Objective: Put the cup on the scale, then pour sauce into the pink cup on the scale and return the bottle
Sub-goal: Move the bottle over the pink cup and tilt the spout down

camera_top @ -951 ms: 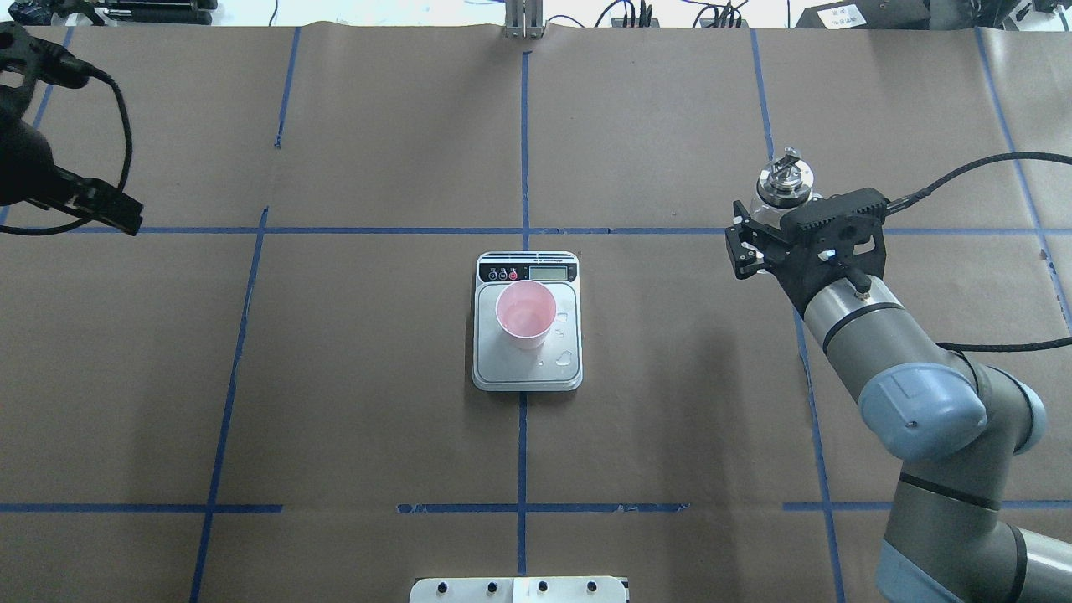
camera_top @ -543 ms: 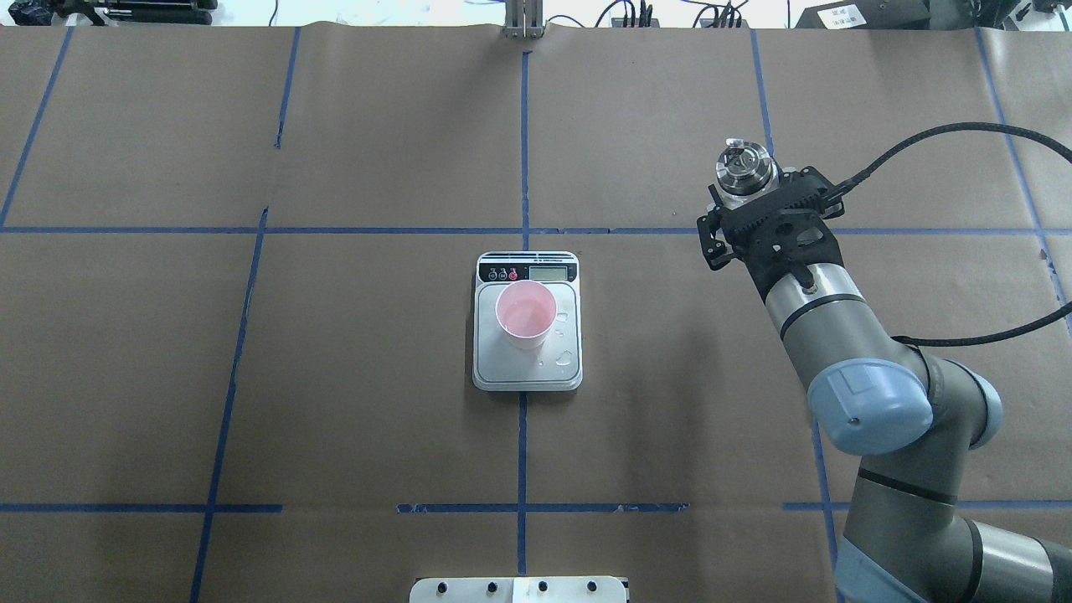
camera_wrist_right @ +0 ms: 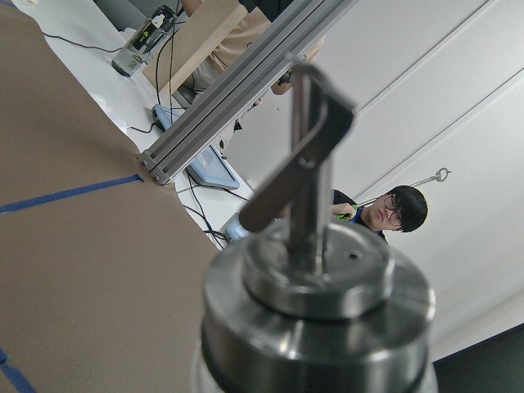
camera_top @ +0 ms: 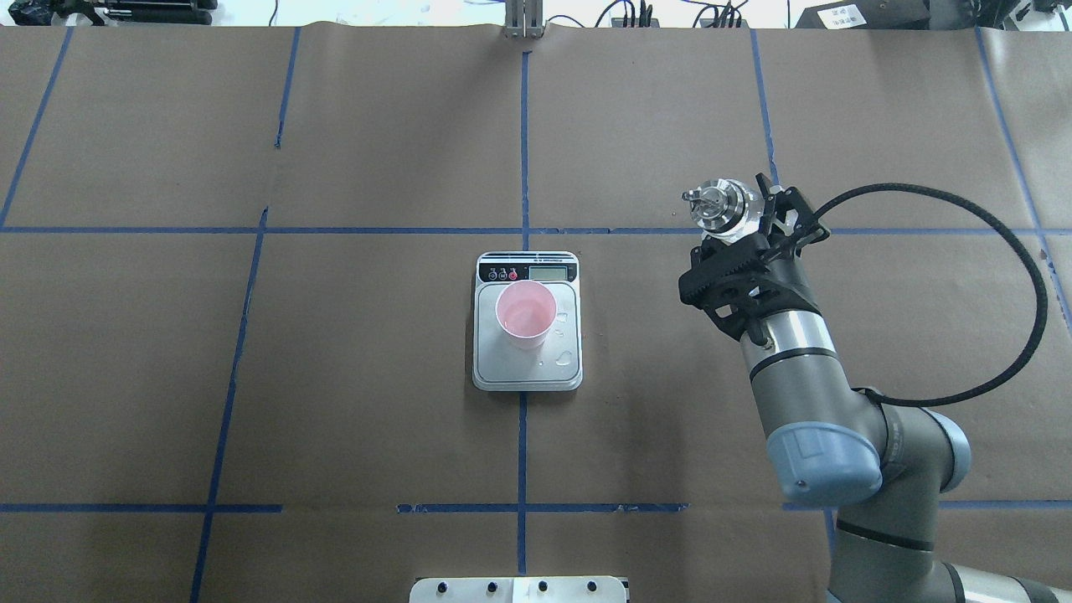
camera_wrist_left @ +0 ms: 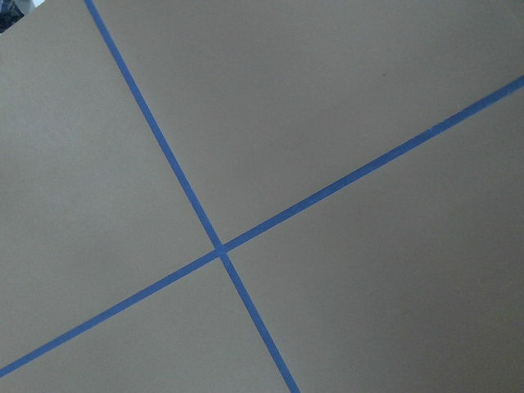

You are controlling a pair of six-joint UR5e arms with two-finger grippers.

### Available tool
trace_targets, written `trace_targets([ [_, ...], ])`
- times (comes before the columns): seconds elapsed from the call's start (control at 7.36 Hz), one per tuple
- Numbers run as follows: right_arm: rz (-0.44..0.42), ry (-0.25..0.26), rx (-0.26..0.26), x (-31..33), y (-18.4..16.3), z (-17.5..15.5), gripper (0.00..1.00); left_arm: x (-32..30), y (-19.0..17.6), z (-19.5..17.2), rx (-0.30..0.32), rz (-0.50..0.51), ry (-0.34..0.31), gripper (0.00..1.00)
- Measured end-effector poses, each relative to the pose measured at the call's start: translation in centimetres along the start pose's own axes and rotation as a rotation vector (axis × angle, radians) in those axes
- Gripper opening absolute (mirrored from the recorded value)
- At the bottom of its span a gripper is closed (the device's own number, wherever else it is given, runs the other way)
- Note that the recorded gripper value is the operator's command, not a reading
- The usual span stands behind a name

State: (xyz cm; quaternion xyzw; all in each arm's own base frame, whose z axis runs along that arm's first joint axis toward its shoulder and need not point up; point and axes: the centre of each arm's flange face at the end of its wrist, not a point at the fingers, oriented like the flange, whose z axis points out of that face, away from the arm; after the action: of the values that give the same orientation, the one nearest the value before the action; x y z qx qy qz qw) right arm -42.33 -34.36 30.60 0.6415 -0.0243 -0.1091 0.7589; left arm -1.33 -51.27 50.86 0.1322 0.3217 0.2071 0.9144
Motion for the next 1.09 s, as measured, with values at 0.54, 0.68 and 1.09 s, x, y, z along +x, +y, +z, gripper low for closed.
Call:
trace_targets([
  [0.54, -0.139, 0.07, 0.04, -8.2, -0.9, -2.9, 0.0, -2.5, 1.4, 3.2, -0.044, -0.062, 0.062, 1.0],
  [0.68, -0.191, 0.097, 0.04, -9.9, -1.3, -2.7, 0.0, -3.0, 1.8, 3.9, -0.057, -0.073, 0.066, 1.0],
  [1.09, -0.424, 0.157, 0.033, -10.8, -1.6, -2.5, 0.0, -3.6, 2.1, 4.4, -0.066, -0.086, 0.068, 1.0],
])
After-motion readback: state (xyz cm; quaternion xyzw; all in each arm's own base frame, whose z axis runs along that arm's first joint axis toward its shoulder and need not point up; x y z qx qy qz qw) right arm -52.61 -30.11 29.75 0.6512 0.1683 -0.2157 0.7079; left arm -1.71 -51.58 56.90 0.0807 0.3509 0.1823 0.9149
